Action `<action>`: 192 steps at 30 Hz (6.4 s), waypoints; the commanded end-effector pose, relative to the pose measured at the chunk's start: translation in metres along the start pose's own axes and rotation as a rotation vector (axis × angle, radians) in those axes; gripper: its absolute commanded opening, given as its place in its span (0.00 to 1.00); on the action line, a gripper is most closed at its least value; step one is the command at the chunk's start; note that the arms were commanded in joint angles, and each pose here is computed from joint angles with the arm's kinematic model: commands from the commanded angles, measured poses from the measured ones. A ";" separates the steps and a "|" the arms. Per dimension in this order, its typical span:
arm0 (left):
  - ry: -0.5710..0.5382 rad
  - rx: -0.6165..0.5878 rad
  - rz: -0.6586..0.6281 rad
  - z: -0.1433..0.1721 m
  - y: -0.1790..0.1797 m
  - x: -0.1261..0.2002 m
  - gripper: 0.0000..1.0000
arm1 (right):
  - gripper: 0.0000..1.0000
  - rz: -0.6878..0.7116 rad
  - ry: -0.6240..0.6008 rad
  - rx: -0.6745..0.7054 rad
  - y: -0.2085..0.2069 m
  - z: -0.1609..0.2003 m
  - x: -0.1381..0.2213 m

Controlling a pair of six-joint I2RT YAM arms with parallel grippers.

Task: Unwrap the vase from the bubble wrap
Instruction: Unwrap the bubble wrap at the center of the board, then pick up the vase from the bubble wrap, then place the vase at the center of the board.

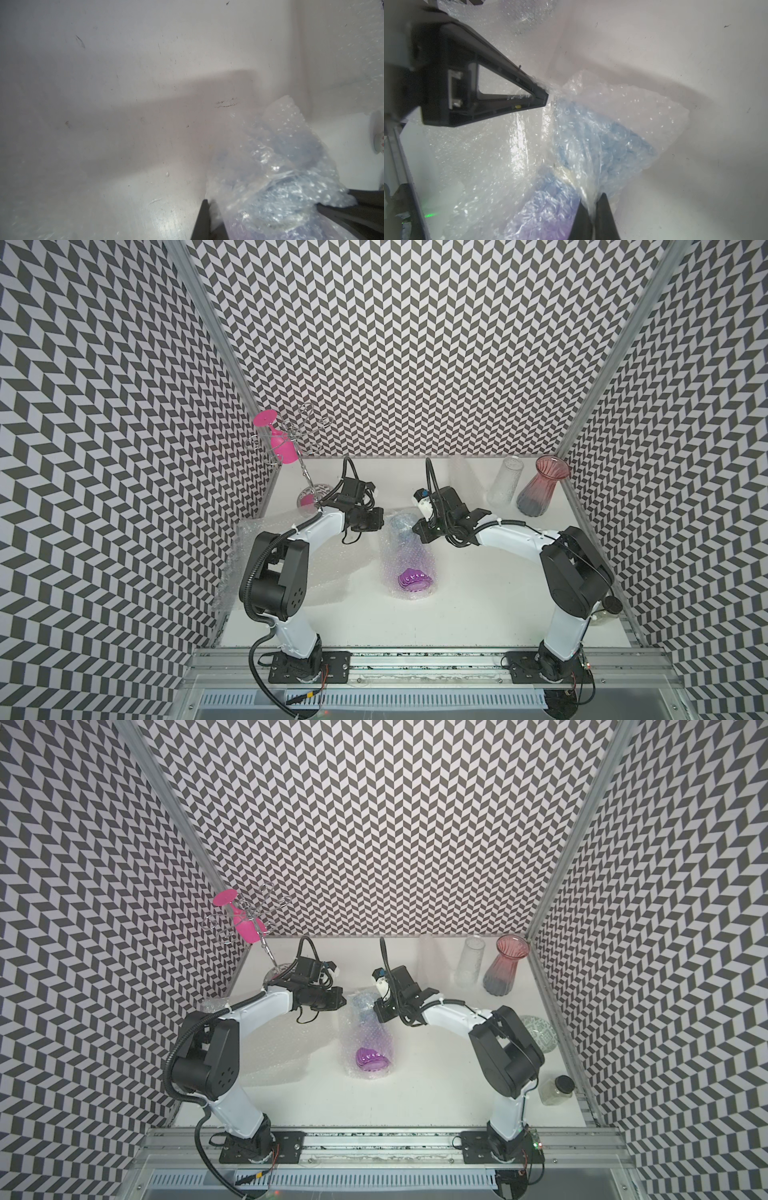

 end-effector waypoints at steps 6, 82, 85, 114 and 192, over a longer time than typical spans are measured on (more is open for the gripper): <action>-0.064 0.012 -0.121 -0.005 0.019 0.011 0.00 | 0.00 0.117 0.054 0.000 -0.016 0.026 0.017; -0.106 0.022 0.107 0.077 -0.031 0.081 0.00 | 0.87 0.514 -0.129 0.143 0.054 -0.063 0.081; -0.131 0.019 0.126 0.076 -0.031 0.080 0.00 | 0.93 0.440 -0.104 0.115 0.075 -0.051 0.072; -0.228 0.157 0.050 0.090 0.003 0.088 0.03 | 0.95 0.423 0.274 0.115 0.026 0.001 -0.058; -0.045 0.165 0.024 0.108 -0.001 0.046 0.05 | 0.00 0.251 -1.325 0.174 -0.120 0.006 0.234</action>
Point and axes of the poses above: each gripper's point midway between its finger pads, its own x axis back along the fingers, its own y axis along the line the jaws close on, z = x × y, the point moved 9 cm from there along x, back along the fingers, and after that the axes turned 13 degrees about -x, right-handed, at the moved point
